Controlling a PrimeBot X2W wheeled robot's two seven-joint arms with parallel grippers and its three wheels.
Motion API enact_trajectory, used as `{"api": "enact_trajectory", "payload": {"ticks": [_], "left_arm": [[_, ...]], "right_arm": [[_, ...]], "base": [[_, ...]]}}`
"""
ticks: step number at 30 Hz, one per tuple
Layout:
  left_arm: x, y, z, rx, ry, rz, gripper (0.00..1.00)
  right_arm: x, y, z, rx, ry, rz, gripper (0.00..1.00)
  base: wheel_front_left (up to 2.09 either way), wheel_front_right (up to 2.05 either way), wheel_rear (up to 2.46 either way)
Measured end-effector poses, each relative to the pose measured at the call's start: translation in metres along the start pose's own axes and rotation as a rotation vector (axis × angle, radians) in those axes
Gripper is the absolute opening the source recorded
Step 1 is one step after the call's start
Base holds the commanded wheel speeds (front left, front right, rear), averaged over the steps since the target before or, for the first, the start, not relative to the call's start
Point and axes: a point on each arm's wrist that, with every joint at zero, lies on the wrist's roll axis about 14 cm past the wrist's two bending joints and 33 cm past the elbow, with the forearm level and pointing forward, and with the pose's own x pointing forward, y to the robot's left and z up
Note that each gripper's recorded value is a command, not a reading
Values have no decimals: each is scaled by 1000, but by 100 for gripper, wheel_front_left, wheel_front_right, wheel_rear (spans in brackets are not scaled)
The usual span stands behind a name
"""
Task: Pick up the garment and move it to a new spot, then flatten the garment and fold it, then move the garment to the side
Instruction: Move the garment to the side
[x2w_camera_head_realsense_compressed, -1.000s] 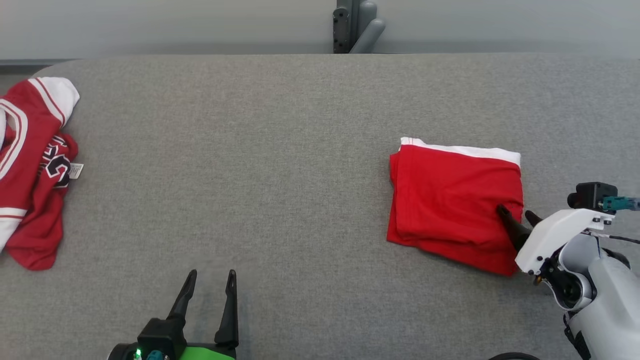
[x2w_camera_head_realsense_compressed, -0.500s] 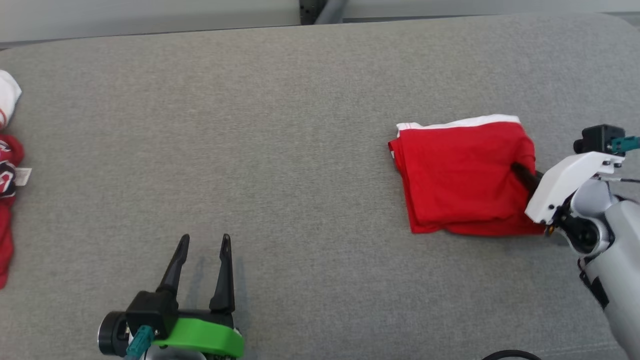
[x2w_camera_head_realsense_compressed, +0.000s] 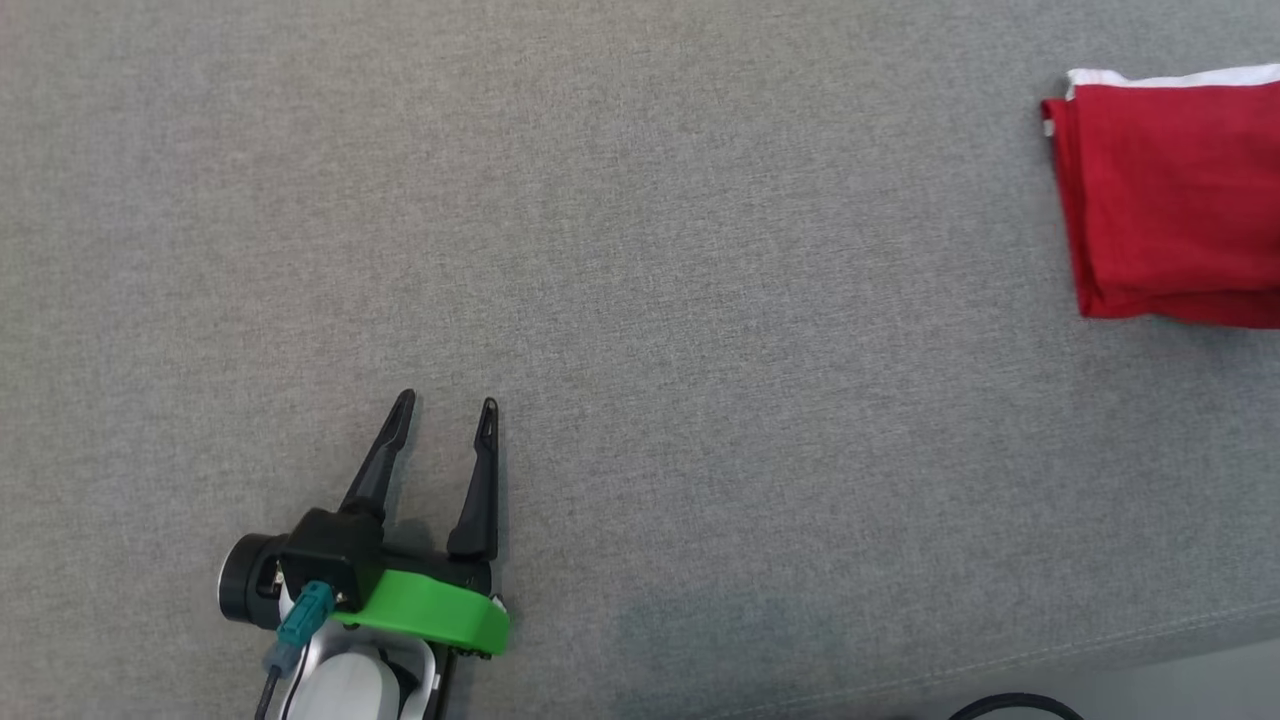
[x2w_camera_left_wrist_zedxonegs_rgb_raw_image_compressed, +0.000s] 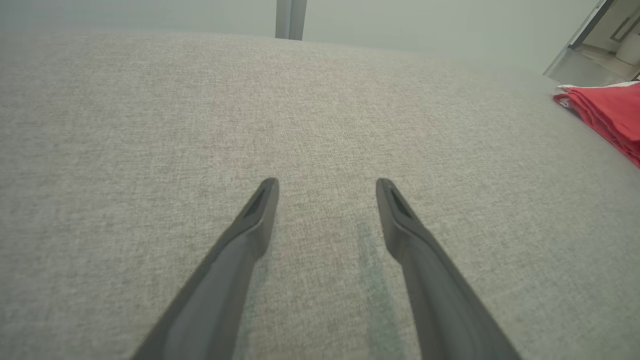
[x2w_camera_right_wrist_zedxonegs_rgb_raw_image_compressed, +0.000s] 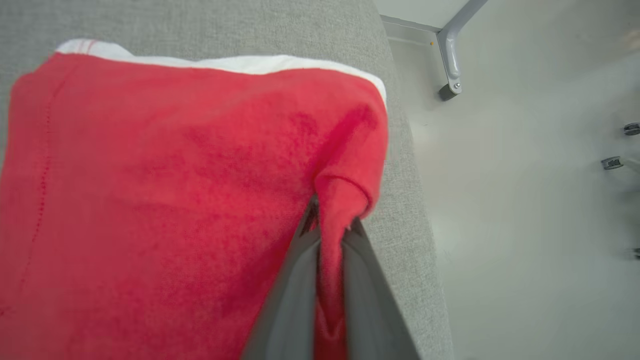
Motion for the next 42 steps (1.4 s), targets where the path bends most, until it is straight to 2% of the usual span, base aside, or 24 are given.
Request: {"api": "enact_trajectory", "payload": {"ticks": [7, 8, 9, 10, 16, 19, 24, 26, 32, 36, 42], "left_arm": [[-12, 25, -7, -2, 24, 84, 100], [-15, 28, -8, -2, 26, 94, 100], [-18, 30, -8, -3, 29, 104, 100], [-20, 32, -8, -4, 28, 113, 100], [-25, 33, 1, -14, 3, 135, 100], [-29, 30, 4, -19, -2, 135, 100], [-45, 29, 9, -25, -13, 155, 100], [-54, 29, 13, -30, -24, 172, 100], [-83, 32, 30, -12, -76, 227, 100], [-100, 37, 46, 19, -126, 255, 100], [-124, 46, 58, 47, -171, 298, 100]], "right_arm": [[19, -15, 8, -154, 56, -55, 0], [20, -15, 10, -184, 58, -59, 35], [21, -15, 12, -205, 55, -63, 90], [22, -18, 15, -212, 53, -73, 100], [11, -39, 13, -256, 112, -139, 100], [0, -50, 27, -252, 78, -173, 100], [-26, -21, 102, -123, -284, -104, 100], [-41, -5, 109, -106, -395, -62, 100], [-98, 11, 98, -68, -619, -8, 100], [-133, 32, 69, -2, -735, 26, 100], [-159, 87, -8, 104, -688, 120, 100]], "base": [[0, 0, 0], [0, 0, 0], [0, 0, 0], [0, 0, 0], [0, 0, 0], [0, 0, 0], [0, 0, 0], [0, 0, 0], [0, 0, 0], [0, 0, 0], [0, 0, 0]]}}
